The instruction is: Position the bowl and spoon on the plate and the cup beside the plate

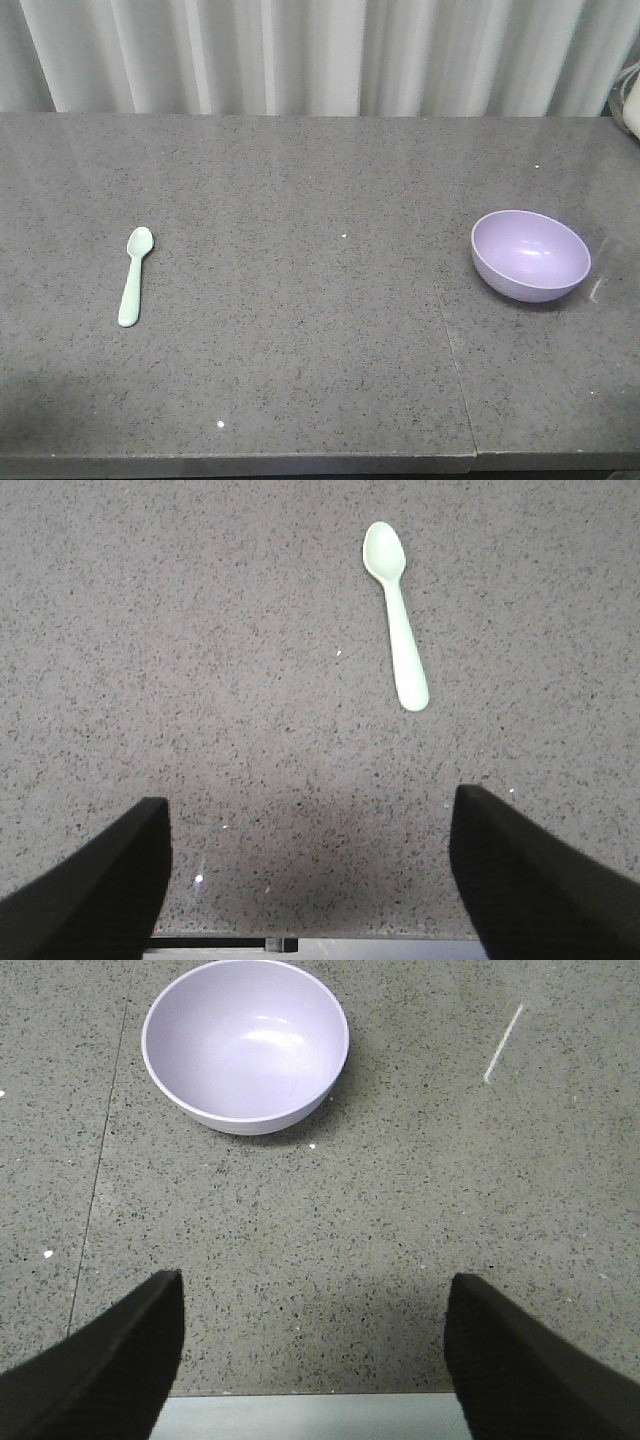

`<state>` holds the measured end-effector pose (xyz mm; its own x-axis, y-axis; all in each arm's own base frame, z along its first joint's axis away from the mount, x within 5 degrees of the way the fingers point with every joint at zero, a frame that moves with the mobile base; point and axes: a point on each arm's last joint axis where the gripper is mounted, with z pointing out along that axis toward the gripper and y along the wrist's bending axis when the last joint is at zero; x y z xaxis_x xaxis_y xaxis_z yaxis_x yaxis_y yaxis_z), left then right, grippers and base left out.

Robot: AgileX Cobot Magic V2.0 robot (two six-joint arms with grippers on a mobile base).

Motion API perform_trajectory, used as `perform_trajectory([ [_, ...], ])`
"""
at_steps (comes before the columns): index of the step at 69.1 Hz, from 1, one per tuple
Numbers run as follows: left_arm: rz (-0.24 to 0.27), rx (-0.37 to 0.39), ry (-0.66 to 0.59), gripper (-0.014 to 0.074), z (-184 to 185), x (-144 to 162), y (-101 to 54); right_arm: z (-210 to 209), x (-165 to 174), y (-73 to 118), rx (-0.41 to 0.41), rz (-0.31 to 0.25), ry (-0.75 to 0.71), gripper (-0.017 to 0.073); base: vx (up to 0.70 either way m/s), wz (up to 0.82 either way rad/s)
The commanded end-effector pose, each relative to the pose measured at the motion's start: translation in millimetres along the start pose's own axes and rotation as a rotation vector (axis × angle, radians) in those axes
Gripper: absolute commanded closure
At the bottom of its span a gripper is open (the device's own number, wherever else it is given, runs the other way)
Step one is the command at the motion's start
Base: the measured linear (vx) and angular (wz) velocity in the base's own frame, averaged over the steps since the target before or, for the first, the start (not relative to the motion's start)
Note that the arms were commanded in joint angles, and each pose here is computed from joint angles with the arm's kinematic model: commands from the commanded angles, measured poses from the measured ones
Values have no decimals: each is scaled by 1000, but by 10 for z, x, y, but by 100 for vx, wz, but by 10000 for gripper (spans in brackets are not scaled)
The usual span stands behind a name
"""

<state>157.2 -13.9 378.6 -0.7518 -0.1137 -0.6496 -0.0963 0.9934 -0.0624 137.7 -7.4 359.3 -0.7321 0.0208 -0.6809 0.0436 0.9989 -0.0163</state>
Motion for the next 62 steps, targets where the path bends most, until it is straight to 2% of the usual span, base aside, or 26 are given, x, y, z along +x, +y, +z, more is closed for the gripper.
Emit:
perform_trajectory([
  [1,-14,27,-50,34,1,-178,-53,-73,-116,-16,11,-9,-87,24,0,0],
  [14,12,12,44,34,363,-448,-167,-73,-116,-16,11,-9,-87,24,0,0],
  [34,7,43,191,34,997,-683,-370,-73,-116,-16,11,-9,-87,24,0,0],
  [42,35,55,221,34,1177,-752,-514,-73,-117,-16,12,-9,-88,24,0,0],
  [48,66,71,244,34,1345,-822,-694,-73,-117,-16,11,-5,-88,24,0,0],
  [62,54,43,318,34,1695,-931,-833,-73,-117,-16,11,-2,-88,24,0,0],
])
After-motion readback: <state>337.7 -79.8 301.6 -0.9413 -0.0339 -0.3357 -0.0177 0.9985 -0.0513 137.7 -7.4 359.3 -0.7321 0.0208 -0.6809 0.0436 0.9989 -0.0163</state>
